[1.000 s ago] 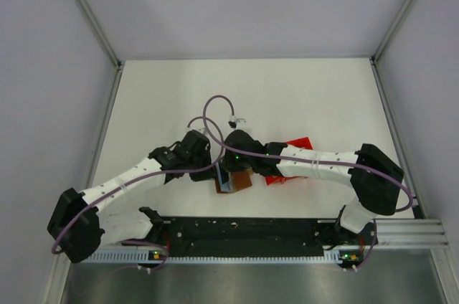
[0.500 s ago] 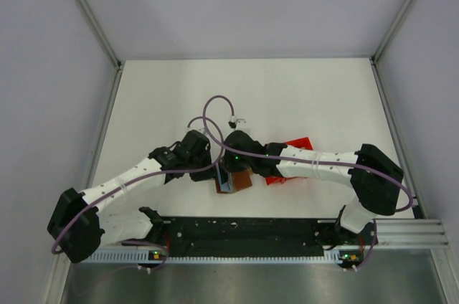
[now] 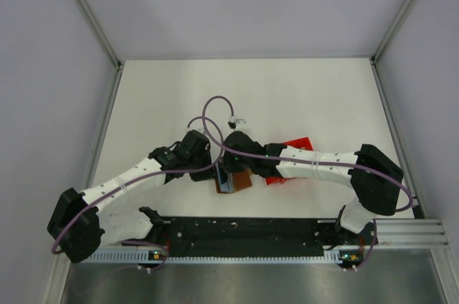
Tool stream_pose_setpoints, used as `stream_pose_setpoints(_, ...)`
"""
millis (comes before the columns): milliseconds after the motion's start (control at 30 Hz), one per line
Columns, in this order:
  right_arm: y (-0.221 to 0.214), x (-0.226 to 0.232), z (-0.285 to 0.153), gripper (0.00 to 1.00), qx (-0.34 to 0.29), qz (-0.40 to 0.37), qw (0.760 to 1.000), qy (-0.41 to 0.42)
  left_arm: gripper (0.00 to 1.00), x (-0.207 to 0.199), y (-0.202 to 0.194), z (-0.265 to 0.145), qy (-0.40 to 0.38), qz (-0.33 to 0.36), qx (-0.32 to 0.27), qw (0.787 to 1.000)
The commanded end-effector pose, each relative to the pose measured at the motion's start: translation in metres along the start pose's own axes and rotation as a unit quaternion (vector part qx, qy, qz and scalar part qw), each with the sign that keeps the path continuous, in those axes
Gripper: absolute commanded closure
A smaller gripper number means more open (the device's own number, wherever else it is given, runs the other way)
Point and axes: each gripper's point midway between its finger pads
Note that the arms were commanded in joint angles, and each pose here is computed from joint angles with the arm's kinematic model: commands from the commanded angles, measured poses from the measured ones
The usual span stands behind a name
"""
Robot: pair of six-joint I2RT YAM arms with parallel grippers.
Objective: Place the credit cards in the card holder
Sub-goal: Insert the credit card into the card holder.
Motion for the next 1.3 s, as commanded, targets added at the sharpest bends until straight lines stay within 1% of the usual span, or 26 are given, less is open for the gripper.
stream_pose_setpoints(0, 0.012, 0.022, -0.010, 1.00, -0.025, 0.011, 0.999, 0.030, 1.00, -0.007, 0.010, -0.002, -0.019, -0.003, -0.025, 0.999)
stream_pose_setpoints(133, 0.018, 0.025, -0.016, 1.00, -0.037, 0.009, 0.999, 0.032, 1.00, -0.008, 0.010, -0.002, -0.019, -0.003, -0.026, 0.999)
stream_pose_setpoints(367, 0.011, 0.022, -0.012, 1.00, -0.023, 0.013, 0.999, 0.027, 1.00, -0.007, 0.011, -0.002, -0.018, -0.004, -0.026, 0.999)
stream_pose_setpoints(633, 0.019, 0.026, -0.019, 1.00, -0.036, 0.017, 0.999, 0.036, 1.00, -0.007, 0.011, -0.002, -0.016, -0.007, -0.028, 0.999)
stream_pose_setpoints(833, 0.006, 0.014, -0.006, 1.00, -0.018, 0.007, 1.000, 0.017, 1.00, -0.007, 0.012, -0.002, -0.018, -0.009, -0.030, 0.999)
stream_pose_setpoints(1267, 0.012, -0.003, -0.006, 1.00, -0.035, -0.020, 0.999, -0.016, 1.00, -0.006, 0.012, -0.001, -0.014, -0.005, -0.030, 0.999)
Point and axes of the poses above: each gripper's point midway between its finger pads, its own z axis out along the fingers, its own x axis along the line the jaws close on, y = z × x, and after that the axes turned 13 degrees about z, right-handed
